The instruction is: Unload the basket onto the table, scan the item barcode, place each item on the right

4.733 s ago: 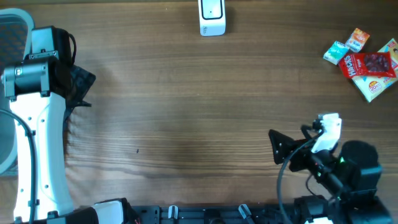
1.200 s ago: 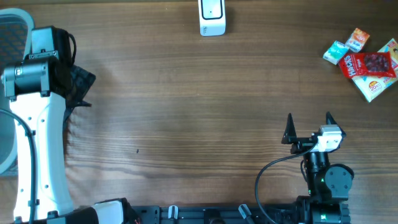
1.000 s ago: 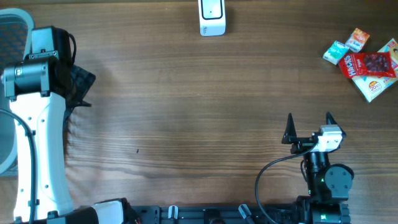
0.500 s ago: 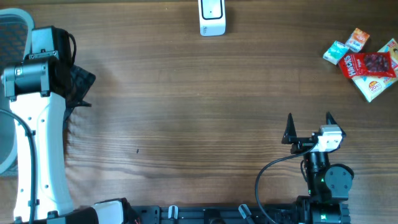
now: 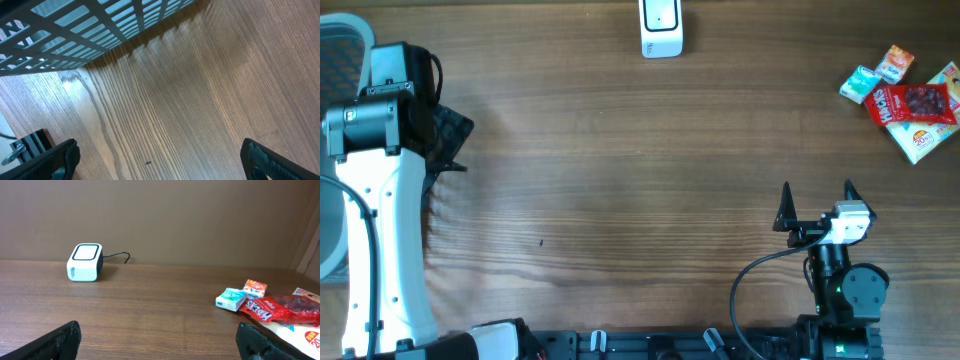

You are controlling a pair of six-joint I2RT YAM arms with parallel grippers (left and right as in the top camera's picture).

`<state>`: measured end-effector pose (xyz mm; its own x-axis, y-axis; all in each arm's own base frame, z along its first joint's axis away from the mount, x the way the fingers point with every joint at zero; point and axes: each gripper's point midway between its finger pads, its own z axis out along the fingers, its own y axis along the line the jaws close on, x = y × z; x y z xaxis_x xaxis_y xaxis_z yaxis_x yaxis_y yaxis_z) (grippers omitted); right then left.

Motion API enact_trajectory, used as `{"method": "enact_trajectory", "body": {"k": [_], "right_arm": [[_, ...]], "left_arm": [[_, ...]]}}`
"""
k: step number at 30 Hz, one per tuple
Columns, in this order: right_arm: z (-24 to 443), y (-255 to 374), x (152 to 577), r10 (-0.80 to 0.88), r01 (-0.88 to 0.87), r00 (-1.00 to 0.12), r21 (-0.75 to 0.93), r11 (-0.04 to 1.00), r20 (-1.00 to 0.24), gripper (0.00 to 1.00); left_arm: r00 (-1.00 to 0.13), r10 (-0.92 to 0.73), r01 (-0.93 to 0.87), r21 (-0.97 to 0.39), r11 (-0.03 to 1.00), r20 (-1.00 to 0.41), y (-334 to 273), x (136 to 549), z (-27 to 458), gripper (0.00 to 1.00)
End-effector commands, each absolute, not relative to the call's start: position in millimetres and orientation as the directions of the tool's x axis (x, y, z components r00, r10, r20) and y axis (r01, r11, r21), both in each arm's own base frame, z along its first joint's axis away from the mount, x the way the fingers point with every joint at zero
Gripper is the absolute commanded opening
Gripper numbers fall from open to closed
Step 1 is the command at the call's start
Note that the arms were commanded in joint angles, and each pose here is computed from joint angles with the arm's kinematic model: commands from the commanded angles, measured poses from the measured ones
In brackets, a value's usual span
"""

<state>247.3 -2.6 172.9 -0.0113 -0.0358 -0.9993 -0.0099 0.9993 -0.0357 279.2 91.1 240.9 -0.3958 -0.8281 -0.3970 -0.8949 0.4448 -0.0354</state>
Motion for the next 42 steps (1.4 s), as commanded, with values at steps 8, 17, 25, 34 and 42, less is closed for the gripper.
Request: {"method": "enact_trajectory", "body": {"k": [8,17,25,34,42], "right_arm": [[175,-3,247,-0.051,-0.007,0.002,-0.051,0.999,-0.999,1.00],[175,-3,247,-0.051,-0.007,0.002,-0.051,0.999,-0.999,1.00],[175,-3,247,-0.051,-0.007,0.002,-0.051,0.999,-0.999,1.00],[175,-3,247,-0.051,-0.007,0.002,-0.051,0.999,-0.999,1.00],[175,-3,247,-0.051,-0.007,0.002,-0.051,0.999,-0.999,1.00]], "left_arm": [[-0.385,-0.833,-0.902,-0.031,0.431,-0.398,93,278,239,1.00],[-0.385,-0.833,-0.902,-0.031,0.431,-0.398,93,278,239,1.00],[-0.385,-0.833,-0.902,-0.031,0.431,-0.398,93,278,239,1.00],[-0.376,-0.816,-0.908,0.000,0.419,-0.440,102,276,243,1.00],[-0.372,-0.815,-0.901,-0.040,0.433,-0.444,97,257,259,1.00]]}}
